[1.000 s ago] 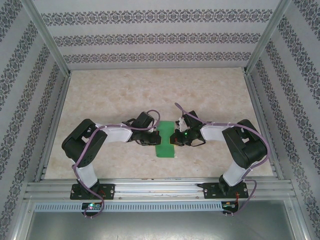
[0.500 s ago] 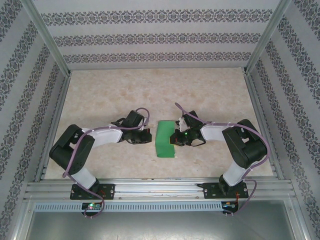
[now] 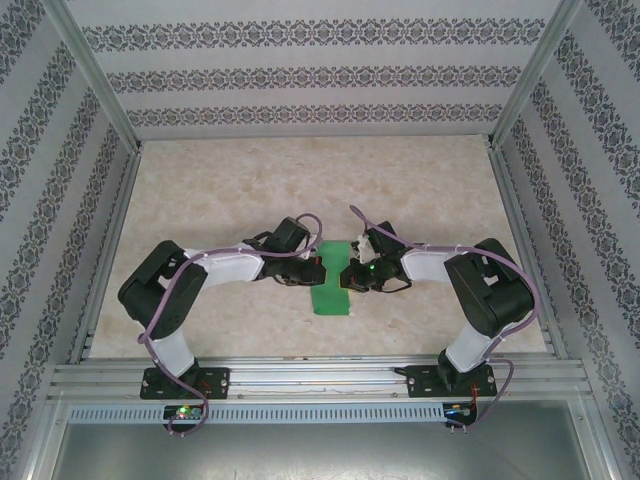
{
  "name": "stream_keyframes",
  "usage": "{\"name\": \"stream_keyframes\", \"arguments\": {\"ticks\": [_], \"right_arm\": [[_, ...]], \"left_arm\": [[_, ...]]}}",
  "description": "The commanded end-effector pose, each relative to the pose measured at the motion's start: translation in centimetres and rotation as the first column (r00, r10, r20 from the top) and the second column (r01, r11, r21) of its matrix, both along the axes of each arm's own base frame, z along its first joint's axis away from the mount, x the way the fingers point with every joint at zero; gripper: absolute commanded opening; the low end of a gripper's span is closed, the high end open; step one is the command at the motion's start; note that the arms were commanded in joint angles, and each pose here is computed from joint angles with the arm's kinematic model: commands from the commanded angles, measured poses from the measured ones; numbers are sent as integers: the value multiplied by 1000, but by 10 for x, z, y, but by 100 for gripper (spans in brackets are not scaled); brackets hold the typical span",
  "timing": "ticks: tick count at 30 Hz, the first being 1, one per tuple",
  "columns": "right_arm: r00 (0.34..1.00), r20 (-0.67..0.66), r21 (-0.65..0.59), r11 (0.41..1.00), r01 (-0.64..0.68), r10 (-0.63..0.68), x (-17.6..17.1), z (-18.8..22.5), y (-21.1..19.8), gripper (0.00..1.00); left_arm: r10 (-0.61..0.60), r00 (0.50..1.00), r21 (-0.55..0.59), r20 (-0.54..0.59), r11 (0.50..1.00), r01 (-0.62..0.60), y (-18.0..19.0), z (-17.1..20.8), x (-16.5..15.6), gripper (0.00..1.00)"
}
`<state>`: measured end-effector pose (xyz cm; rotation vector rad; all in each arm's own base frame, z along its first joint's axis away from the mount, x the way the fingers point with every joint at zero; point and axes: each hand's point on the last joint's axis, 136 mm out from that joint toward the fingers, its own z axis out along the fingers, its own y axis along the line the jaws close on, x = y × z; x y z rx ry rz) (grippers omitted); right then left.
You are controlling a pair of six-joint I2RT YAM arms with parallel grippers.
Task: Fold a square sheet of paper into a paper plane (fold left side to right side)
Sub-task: Hold the square sheet of paper at the center of the table.
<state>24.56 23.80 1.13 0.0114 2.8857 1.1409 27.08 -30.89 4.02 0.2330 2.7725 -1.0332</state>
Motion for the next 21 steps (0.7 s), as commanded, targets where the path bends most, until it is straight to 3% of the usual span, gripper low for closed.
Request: {"name": "stream_keyframes", "arguments": {"ticks": [1, 13, 21], "right_arm": [[989, -138, -251, 968, 21, -57, -34, -50, -46, 0], [991, -123, -211, 977, 24, -51, -28, -42, -37, 0], [999, -14, -74, 996, 50, -51, 0, 4, -13, 0]], "left_arm": [[-14, 1000, 4, -8, 1000, 14, -6, -8, 1, 4], [19, 997, 63, -72, 998, -15, 6, -34, -9, 4], [30, 996, 70, -84, 997, -24, 8, -38, -11, 3]]}}
